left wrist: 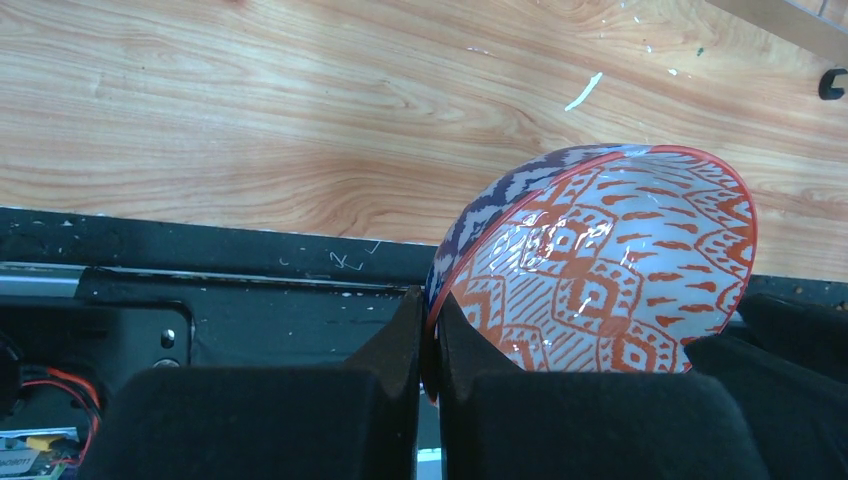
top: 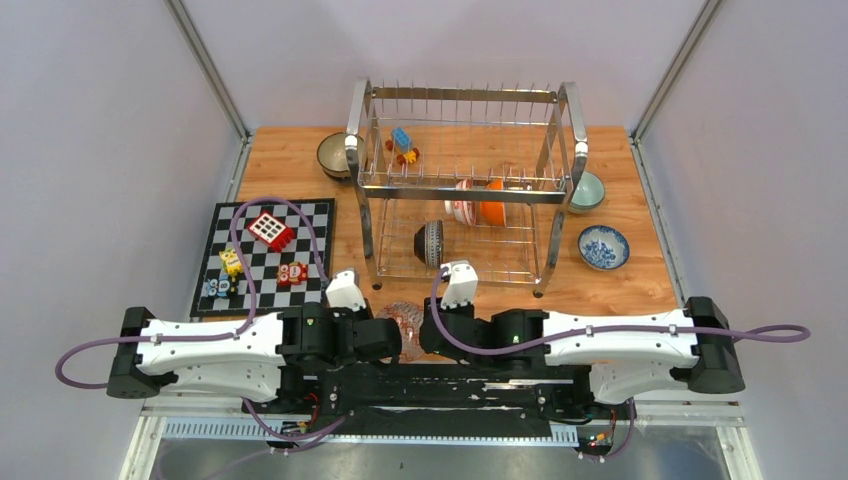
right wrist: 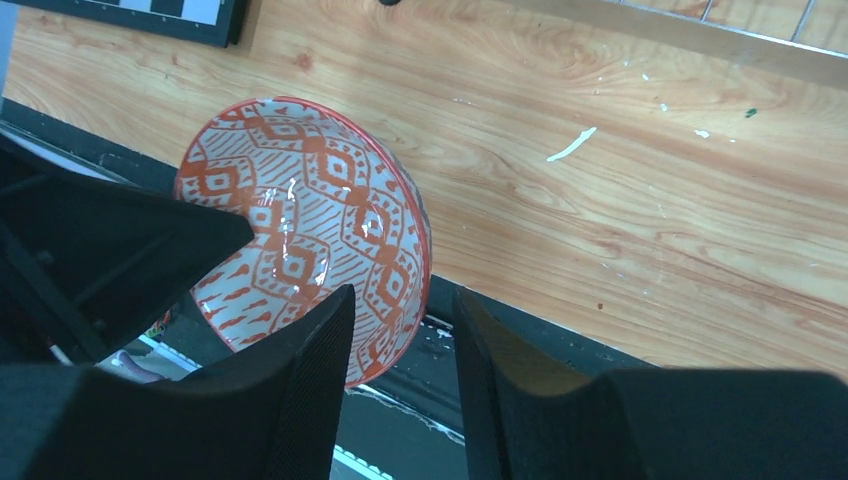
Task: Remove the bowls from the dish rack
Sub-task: Pick up the bowl from the dish rack.
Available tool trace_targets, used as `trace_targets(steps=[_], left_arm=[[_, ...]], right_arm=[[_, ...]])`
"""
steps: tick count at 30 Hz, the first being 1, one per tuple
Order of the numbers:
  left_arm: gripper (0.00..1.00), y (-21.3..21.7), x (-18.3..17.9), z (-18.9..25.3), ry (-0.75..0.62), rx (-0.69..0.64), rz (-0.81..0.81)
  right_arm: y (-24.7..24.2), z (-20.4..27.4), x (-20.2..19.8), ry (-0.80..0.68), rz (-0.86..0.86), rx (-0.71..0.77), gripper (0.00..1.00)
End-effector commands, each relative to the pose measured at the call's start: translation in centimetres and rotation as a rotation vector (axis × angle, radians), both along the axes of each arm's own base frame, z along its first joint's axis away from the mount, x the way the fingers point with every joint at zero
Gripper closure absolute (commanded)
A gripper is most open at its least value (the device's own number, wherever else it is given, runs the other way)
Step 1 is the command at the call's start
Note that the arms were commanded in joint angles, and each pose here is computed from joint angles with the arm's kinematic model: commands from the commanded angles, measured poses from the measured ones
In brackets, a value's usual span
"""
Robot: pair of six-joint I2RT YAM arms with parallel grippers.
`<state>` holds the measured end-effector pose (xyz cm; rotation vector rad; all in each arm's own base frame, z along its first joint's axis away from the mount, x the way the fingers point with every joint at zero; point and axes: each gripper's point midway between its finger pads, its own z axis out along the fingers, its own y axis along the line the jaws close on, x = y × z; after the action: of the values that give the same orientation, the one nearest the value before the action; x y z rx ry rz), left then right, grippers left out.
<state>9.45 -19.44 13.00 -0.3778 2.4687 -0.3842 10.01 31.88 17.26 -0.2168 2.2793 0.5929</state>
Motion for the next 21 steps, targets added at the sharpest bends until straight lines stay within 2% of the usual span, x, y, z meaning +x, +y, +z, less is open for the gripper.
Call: trace_targets(steps=[1,21], left_arm=[[1.0,-0.1,0.5,1.1,-0.03,-0.036,0.034],[1.0,0.4,0.3,0.1,-0.021,-0.054,0.041]], right_arm=[[0.8,-1.0,0.0,0.057,0.021,-0.012,0.58],[1.1,-3.6,0.8,0.11,0.007,-0.069,0.85]])
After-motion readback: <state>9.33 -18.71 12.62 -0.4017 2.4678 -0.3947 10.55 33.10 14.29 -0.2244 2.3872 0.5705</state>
